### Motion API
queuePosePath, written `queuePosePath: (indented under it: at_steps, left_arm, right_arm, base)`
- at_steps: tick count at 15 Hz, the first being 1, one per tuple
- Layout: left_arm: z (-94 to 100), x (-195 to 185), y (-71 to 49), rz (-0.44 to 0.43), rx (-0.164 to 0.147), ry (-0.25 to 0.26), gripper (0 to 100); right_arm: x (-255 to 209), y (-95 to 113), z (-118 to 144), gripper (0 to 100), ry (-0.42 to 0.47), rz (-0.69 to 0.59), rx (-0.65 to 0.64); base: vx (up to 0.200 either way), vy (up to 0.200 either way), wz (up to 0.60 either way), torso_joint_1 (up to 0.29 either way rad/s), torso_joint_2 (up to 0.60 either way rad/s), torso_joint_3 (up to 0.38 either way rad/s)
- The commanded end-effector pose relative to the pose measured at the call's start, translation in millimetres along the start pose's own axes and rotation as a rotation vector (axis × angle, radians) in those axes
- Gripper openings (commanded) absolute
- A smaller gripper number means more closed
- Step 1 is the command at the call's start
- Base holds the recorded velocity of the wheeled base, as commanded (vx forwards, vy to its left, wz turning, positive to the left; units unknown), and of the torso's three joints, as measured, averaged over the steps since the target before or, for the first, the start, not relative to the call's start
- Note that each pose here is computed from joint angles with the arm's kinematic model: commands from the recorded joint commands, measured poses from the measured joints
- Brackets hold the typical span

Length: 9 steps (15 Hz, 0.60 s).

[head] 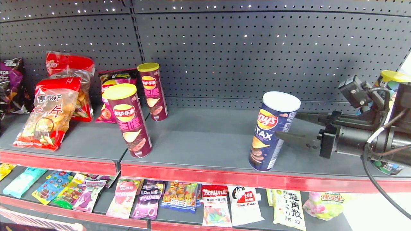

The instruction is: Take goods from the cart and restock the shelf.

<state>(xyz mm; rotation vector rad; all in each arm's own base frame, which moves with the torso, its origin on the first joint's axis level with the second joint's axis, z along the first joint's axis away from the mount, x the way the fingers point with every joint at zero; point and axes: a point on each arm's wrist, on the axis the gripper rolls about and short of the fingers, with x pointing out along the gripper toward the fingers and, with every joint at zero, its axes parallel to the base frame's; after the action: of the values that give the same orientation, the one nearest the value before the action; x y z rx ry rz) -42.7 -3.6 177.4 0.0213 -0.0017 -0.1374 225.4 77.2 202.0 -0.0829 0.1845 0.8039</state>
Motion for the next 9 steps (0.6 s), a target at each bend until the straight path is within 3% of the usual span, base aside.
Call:
queuePosePath:
  at_steps: [1, 5, 9]
  left_arm:
    - [0.2, 0, 0.0, 0.001, 0.000, 0.000, 0]
    - [-0.7, 0, 0.0, 0.001, 0.000, 0.000, 0]
    - [-0.8, -1, -0.1, 0.001, -0.001, -0.003, 0]
  right_arm:
    - [-8, 15, 7, 100, -0.031, 0.021, -0.027]
    - [2, 38, 9, 100, -0.019, -0.063, 0.005]
    - [10, 48, 8, 100, -0.005, -0.184, 0.073]
  base:
    - [0.000, 0.000, 0.00, 0.000, 0.00, 0.000]
    - [0.000, 0.000, 0.00, 0.000, 0.00, 0.000]
    - [0.000, 0.000, 0.00, 0.000, 0.00, 0.000]
